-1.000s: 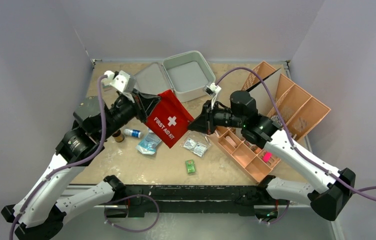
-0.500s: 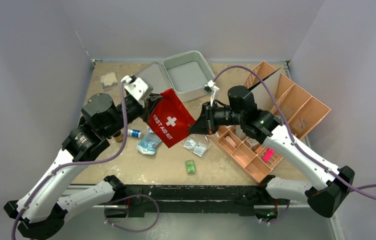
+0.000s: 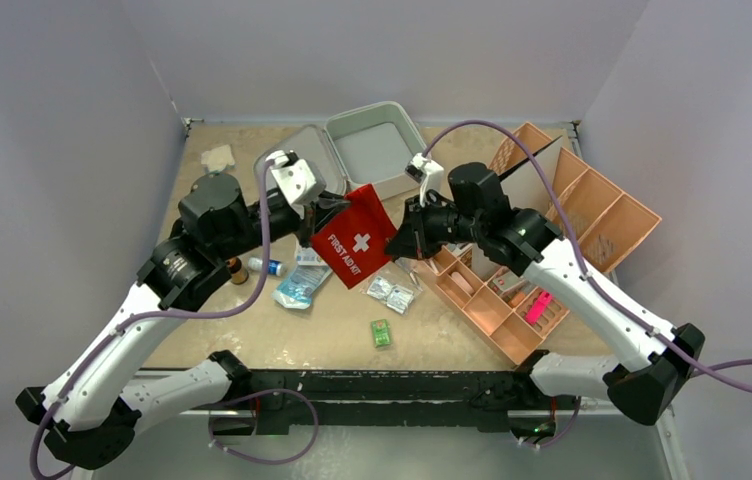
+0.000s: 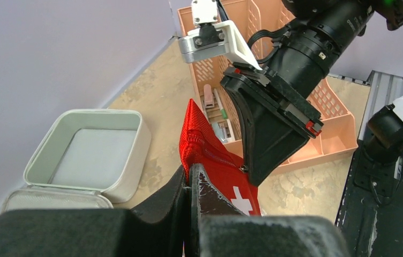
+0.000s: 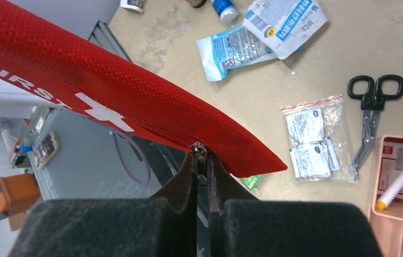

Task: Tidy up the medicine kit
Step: Zip the medicine pouch.

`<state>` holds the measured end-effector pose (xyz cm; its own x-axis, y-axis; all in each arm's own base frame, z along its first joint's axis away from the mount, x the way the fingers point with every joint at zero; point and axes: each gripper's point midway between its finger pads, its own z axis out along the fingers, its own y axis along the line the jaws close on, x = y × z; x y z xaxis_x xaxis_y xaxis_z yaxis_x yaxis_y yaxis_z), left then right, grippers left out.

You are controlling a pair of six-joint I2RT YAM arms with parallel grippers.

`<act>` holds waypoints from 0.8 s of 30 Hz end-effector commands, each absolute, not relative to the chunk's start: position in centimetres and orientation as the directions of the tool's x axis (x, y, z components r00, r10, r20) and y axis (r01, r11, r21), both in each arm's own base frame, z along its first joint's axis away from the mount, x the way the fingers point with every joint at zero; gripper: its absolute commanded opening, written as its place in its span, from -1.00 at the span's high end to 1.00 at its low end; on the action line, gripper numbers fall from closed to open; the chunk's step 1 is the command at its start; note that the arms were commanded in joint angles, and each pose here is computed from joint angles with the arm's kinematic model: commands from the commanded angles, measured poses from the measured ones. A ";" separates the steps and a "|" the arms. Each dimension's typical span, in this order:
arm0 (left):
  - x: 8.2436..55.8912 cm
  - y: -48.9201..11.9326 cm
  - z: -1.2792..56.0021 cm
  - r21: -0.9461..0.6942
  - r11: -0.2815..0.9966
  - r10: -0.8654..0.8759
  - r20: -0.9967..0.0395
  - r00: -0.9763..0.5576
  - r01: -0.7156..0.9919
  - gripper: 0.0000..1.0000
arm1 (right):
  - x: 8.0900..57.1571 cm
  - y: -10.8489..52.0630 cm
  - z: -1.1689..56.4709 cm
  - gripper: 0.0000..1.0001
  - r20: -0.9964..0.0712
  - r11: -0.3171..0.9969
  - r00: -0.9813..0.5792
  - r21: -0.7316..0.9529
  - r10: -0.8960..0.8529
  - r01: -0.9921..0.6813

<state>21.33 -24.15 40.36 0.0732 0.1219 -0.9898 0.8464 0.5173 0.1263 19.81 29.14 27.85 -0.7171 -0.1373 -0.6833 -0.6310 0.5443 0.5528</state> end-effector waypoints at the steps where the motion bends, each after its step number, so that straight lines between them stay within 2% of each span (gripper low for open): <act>1: 21.0 -24.0 40.8 0.167 0.495 0.147 -0.983 0.108 0.853 1.00 | 20.1 28.4 29.2 1.00 -0.726 0.552 -0.662 0.481 -0.185 -0.682; 5: 22.3 -22.9 40.8 0.216 0.558 0.192 -0.973 0.129 0.801 1.00 | 19.5 27.4 28.0 1.00 -0.701 0.573 -0.666 0.446 -0.255 -0.688; 13: 24.0 -21.8 41.1 0.313 0.584 0.282 -0.943 0.175 0.749 1.00 | 19.7 24.4 24.4 1.00 -0.624 0.670 -0.680 0.319 -0.384 -0.671; 19: 24.3 -22.1 40.8 0.324 0.573 0.289 -0.939 0.184 0.753 1.00 | 20.6 22.2 21.4 1.00 -0.571 0.744 -0.697 0.210 -0.433 -0.634; 24: 24.6 -22.4 41.1 0.307 0.579 0.266 -0.947 0.182 0.755 1.00 | 20.8 21.7 20.5 1.00 -0.556 0.738 -0.682 0.169 -0.476 -0.653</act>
